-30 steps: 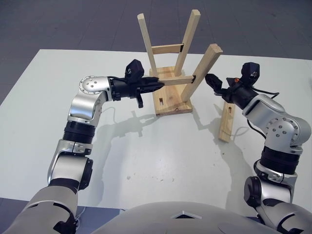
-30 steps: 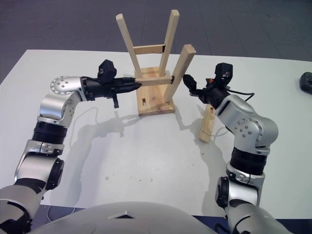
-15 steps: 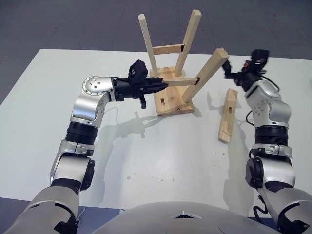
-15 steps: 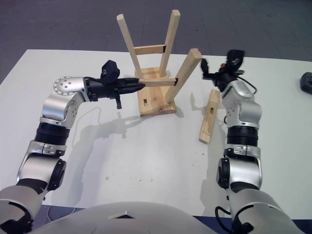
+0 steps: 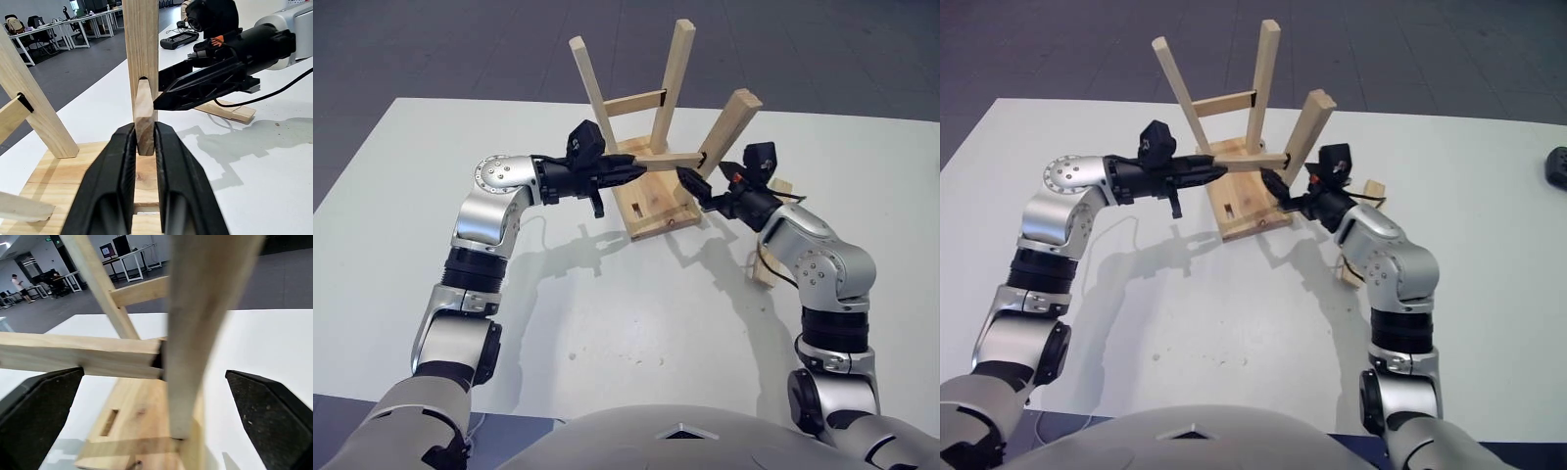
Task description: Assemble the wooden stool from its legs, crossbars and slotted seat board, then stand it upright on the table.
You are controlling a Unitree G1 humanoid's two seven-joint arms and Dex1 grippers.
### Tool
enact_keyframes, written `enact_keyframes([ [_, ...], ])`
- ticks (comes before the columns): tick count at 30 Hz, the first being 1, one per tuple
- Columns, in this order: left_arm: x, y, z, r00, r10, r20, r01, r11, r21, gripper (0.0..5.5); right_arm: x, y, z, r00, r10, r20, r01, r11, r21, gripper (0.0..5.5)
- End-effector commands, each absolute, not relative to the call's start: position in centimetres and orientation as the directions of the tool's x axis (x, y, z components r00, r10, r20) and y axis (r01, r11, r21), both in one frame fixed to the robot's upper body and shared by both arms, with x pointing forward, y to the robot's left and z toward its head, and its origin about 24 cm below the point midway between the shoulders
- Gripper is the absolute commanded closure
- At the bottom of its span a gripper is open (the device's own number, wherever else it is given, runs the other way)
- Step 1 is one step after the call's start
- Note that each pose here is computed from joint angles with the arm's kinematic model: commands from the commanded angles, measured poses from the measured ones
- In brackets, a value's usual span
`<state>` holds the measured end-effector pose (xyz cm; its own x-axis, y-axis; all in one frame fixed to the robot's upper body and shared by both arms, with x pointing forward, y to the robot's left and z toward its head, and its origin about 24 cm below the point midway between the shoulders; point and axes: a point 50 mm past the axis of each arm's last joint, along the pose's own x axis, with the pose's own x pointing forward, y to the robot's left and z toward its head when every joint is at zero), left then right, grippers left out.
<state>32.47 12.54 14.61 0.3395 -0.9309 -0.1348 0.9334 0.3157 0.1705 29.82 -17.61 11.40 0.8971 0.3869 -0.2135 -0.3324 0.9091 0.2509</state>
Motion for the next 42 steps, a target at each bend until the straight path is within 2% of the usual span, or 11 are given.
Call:
enact_keyframes([
  [1, 32.2, 12.4, 14.6, 0.31, -0.939, -0.147, 0.944, 0.285, 0.167, 5.07, 31.2, -23.1, 11.3, 0.929, 0.205, -0.308, -0.164, 0.974, 0.154, 0.1],
  [3, 32.3, 12.3, 14.7, 0.308, -0.94, -0.145, 0.944, 0.283, 0.17, 5.07, 30.8, -24.3, 11.0, 0.893, 0.242, -0.38, -0.204, 0.969, 0.138, 0.1],
  [7, 32.3, 12.3, 14.8, 0.303, -0.942, -0.144, 0.945, 0.278, 0.172, 5.07, 31.8, -26.8, 11.9, 0.912, 0.164, -0.377, -0.145, 0.986, 0.077, 0.1],
  [11, 32.3, 12.2, 14.7, 0.3, -0.943, -0.143, 0.946, 0.275, 0.171, 5.07, 32.6, -27.3, 12.0, 0.934, 0.111, -0.34, -0.108, 0.994, 0.025, 0.1],
  [14, 32.2, 12.2, 14.8, 0.3, -0.944, -0.137, 0.946, 0.276, 0.171, 5.07, 33.1, -25.6, 11.5, 0.954, 0.096, -0.284, -0.117, 0.991, -0.059, 0.1],
  [18, 32.1, 12.3, 15.2, 0.313, -0.944, -0.104, 0.941, 0.295, 0.164, 5.07, 34.7, -25.6, 9.8, 0.969, -0.108, -0.223, 0.069, 0.982, -0.177, 0.1],
  [22, 31.8, 12.5, 15.9, 0.334, -0.941, -0.055, 0.934, 0.322, 0.158, 5.07, 37.0, -25.8, 11.0, 0.977, -0.177, -0.119, 0.154, 0.971, -0.183, 0.1],
  [28, 31.3, 12.7, 16.0, 0.342, -0.939, -0.045, 0.933, 0.333, 0.137, 5.07, 39.0, -22.4, 12.4, 0.993, 0.113, -0.047, -0.119, 0.982, -0.144, 0.1],
  [34, 31.4, 14.2, 16.5, 0.386, -0.921, -0.053, 0.915, 0.374, 0.152, 5.07, 34.9, -20.3, 9.6, 0.784, 0.598, -0.165, -0.613, 0.788, -0.059, 0.1],
  [36, 31.5, 14.6, 16.5, 0.399, -0.915, -0.058, 0.909, 0.386, 0.156, 5.07, 33.3, -20.6, 9.3, 0.754, 0.63, -0.184, -0.645, 0.764, -0.029, 0.1],
  [42, 31.9, 14.6, 16.1, 0.444, -0.894, -0.064, 0.885, 0.427, 0.185, 5.07, 32.4, -20.4, 8.4, 0.861, 0.477, -0.177, -0.492, 0.869, -0.055, 0.1],
])
